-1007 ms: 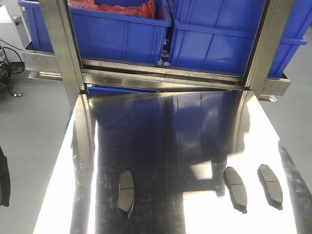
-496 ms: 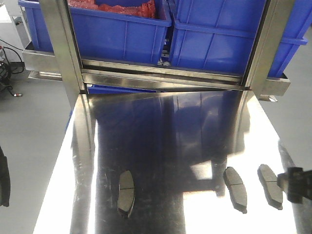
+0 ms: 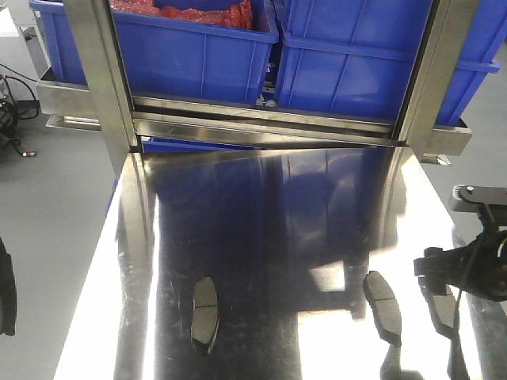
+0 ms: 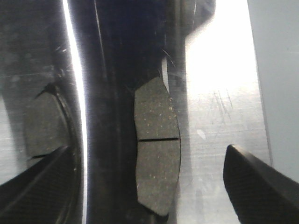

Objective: Move and align brake pads A on conveyor
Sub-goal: 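Lower the right gripper onto the outermost brake pad and close it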

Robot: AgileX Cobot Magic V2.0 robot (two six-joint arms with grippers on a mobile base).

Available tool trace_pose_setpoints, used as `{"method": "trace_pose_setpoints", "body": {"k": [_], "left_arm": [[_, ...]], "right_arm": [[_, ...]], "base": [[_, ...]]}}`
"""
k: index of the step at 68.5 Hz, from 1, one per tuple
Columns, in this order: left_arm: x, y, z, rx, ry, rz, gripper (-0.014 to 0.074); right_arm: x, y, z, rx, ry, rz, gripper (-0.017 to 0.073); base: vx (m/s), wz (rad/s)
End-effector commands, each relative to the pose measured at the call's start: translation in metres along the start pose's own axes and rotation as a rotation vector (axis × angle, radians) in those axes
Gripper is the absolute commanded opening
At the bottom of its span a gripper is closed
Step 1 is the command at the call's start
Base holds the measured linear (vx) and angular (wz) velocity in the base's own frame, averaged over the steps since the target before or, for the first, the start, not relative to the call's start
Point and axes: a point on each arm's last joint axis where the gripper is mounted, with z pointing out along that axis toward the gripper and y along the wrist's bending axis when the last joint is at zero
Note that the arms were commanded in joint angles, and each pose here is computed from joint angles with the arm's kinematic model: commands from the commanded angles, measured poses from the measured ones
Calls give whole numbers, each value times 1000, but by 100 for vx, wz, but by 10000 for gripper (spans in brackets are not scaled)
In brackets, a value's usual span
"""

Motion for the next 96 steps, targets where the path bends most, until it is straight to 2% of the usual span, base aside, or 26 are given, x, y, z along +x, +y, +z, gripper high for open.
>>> {"method": "trace_pose_setpoints", "body": {"k": [1, 22, 47, 56, 63, 85, 96], "left_arm": [[-13, -5, -6, 45, -95, 8, 62], [-13, -5, -6, 45, -95, 8, 62], [-13, -5, -6, 45, -95, 8, 62], [-13, -5, -6, 45, -95, 8, 62], [-13, -5, -6, 45, -95, 8, 62], [-13, -5, -6, 45, -95, 8, 62], [-13, -5, -6, 45, -95, 8, 62]], "right_arm": [[-14, -1, 2, -1, -68, -3, 608], [-11, 1, 33, 1, 1, -3, 594], [-7, 1, 48, 4, 53, 1, 592], [-7, 1, 48, 4, 54, 10, 563], [-7, 1, 48, 5, 57, 18, 501], [-7, 1, 46, 4, 54, 20, 149], [-9, 1, 40, 2, 33, 21, 57]], "base": [[0, 0], [0, 0], [0, 0], [0, 0], [0, 0], [0, 0], [0, 0]]}}
